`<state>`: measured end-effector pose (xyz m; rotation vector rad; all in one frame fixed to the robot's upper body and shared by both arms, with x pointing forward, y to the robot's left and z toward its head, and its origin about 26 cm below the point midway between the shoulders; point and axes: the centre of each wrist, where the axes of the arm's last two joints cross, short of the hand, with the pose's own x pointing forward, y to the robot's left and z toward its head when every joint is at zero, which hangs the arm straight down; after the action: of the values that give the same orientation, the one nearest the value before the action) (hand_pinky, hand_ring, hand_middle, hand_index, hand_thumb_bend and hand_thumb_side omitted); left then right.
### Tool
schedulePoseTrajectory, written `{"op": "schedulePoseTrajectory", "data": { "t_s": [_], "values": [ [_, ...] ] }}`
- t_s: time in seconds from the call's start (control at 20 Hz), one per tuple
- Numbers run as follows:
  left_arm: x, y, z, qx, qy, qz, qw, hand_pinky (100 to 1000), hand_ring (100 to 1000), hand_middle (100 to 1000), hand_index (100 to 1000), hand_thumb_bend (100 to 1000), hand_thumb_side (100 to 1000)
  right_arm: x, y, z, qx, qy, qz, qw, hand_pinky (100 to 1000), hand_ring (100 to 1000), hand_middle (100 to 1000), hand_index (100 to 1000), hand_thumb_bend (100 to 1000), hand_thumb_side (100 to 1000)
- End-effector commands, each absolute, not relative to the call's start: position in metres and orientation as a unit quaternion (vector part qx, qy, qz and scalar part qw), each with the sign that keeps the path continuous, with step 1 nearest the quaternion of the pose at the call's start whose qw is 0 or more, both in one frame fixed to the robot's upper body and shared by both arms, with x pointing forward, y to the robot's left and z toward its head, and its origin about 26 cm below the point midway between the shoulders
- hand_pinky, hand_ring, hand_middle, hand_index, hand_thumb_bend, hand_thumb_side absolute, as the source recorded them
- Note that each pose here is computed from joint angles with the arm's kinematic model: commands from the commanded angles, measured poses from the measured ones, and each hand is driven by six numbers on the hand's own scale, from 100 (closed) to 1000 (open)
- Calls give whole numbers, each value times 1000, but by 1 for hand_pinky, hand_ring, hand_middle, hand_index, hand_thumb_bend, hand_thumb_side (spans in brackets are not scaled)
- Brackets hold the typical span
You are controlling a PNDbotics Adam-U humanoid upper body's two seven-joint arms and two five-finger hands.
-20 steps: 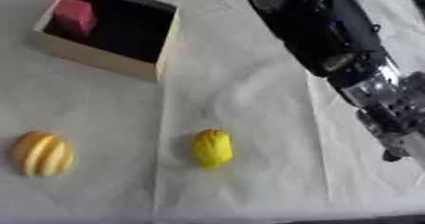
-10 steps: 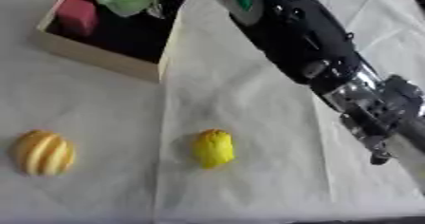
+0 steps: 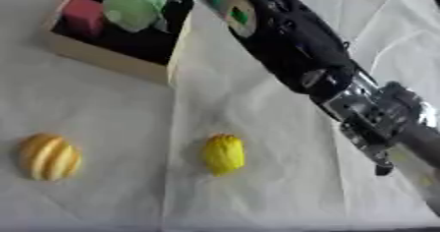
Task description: Pick up objects on the table and place them in the box.
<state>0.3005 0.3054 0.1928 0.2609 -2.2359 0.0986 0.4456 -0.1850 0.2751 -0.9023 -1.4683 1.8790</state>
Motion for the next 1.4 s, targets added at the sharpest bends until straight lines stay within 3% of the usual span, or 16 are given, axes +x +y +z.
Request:
{"op": "schedulePoseTrajectory", "data": {
  "t_s": [0.05, 0.25, 0.55, 0.7, 0.8, 1.15, 1.3, 1.4],
  "values": [
    [300, 305, 198, 103, -900, 34, 423, 729, 844, 728, 818, 141, 550, 445, -189, 287, -338, -535, 724, 276, 883, 996, 924, 992, 381, 368],
    [300, 305, 197, 103, -899, 35, 424, 729, 843, 726, 817, 142, 548, 443, -193, 293, -320, -528, 742, 262, 894, 1000, 933, 1000, 406, 373],
    [300, 306, 196, 105, -898, 35, 427, 729, 844, 726, 817, 141, 549, 433, -198, 311, -315, -572, 713, 256, 885, 992, 920, 1000, 344, 340],
    [300, 307, 195, 106, -897, 35, 428, 729, 844, 726, 817, 141, 549, 424, -206, 325, -330, -601, 681, 258, 857, 952, 884, 970, 278, 263],
    [299, 308, 195, 108, -897, 35, 428, 729, 844, 726, 817, 141, 548, 413, -214, 333, -337, -612, 668, 257, 854, 945, 877, 963, 253, 261],
    [299, 311, 196, 117, -897, 35, 426, 729, 844, 727, 817, 140, 547, 341, -249, 358, -347, -621, 668, 219, 846, 930, 866, 952, 295, 230],
    [298, 311, 197, 120, -897, 33, 424, 730, 844, 727, 817, 141, 544, 303, -256, 357, -351, -625, 669, 199, 830, 896, 834, 933, 333, 202],
    [298, 312, 198, 123, -898, 31, 422, 730, 845, 727, 817, 141, 542, 293, -264, 351, -350, -622, 672, 198, 827, 888, 828, 927, 344, 207]
  ]
}}
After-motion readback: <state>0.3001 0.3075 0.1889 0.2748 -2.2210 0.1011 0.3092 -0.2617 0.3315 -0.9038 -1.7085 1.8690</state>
